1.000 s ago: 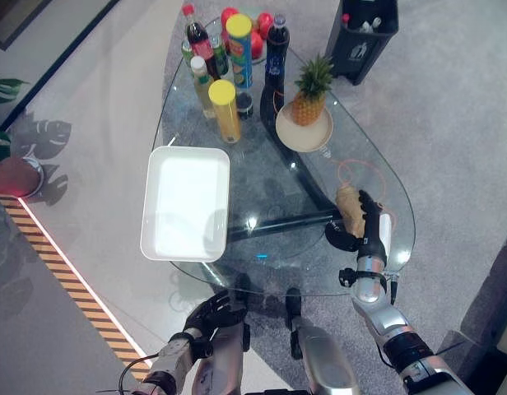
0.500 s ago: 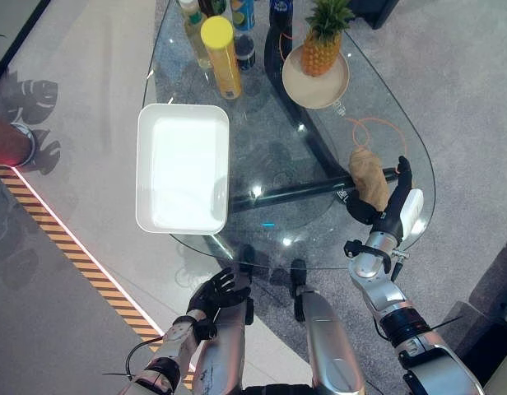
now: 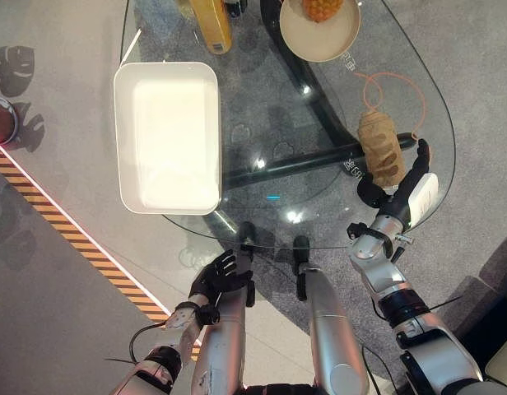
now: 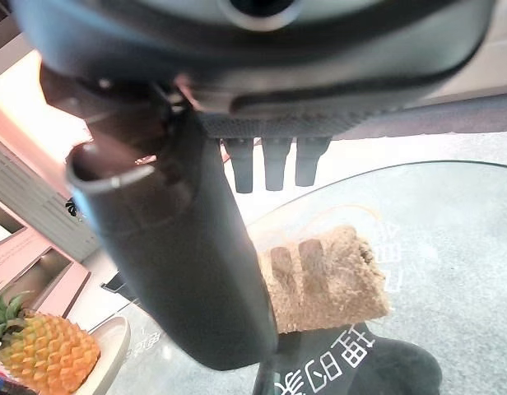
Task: Wipe the table with a cloth and put it in the basket.
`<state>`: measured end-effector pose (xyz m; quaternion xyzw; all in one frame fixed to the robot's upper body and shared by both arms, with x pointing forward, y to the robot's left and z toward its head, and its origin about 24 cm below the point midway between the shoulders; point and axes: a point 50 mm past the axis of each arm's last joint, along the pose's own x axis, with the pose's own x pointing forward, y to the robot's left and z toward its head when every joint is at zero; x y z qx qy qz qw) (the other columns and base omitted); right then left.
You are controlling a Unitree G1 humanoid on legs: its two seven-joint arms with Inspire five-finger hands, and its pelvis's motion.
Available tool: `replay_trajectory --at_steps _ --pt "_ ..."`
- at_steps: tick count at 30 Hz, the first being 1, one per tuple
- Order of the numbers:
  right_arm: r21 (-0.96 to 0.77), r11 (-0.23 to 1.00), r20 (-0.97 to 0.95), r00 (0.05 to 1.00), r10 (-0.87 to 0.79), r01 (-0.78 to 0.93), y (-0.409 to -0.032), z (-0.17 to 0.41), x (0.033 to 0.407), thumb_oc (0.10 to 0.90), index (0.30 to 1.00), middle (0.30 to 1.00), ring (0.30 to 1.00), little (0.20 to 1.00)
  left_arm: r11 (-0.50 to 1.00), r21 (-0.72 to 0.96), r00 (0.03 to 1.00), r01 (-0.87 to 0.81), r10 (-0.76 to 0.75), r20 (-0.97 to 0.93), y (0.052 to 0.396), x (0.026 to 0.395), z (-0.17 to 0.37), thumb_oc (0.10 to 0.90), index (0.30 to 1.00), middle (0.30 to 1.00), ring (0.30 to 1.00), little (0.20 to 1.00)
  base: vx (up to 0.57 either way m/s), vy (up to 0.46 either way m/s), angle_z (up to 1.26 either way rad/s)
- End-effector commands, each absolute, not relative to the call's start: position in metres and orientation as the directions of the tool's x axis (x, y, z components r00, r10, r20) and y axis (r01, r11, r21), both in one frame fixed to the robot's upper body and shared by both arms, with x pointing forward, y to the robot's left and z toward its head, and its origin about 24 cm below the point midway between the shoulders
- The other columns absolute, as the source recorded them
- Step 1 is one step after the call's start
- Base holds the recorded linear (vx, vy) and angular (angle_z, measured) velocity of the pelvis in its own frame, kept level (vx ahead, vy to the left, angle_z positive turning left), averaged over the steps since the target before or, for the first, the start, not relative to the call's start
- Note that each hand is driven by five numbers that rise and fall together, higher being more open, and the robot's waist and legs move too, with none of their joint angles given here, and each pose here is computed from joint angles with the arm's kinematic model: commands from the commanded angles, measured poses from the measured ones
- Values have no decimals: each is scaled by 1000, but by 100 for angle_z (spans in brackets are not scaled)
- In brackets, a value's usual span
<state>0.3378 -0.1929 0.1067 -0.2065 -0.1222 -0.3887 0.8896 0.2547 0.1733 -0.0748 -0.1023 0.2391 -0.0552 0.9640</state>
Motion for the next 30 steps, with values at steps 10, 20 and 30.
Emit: replay_trajectory --at_steps 10,20,30 --pt "-133 536 529 517 -673 834 -225 162 342 800 900 900 900 900 930 -338 825 143 -301 -478 126 241 -84 800 900 900 900 900 4 -1 0" --pt "-159 557 409 568 -714 815 -245 163 353 800 900 900 900 900 923 -353 839 154 -310 -446 127 249 -75 800 900 900 900 900 5 -5 1" --pt "-209 683 231 714 -661 700 -248 149 365 284 458 458 458 384 921 -353 842 163 -316 -436 128 252 -71 800 900 900 900 900 4 0 2"
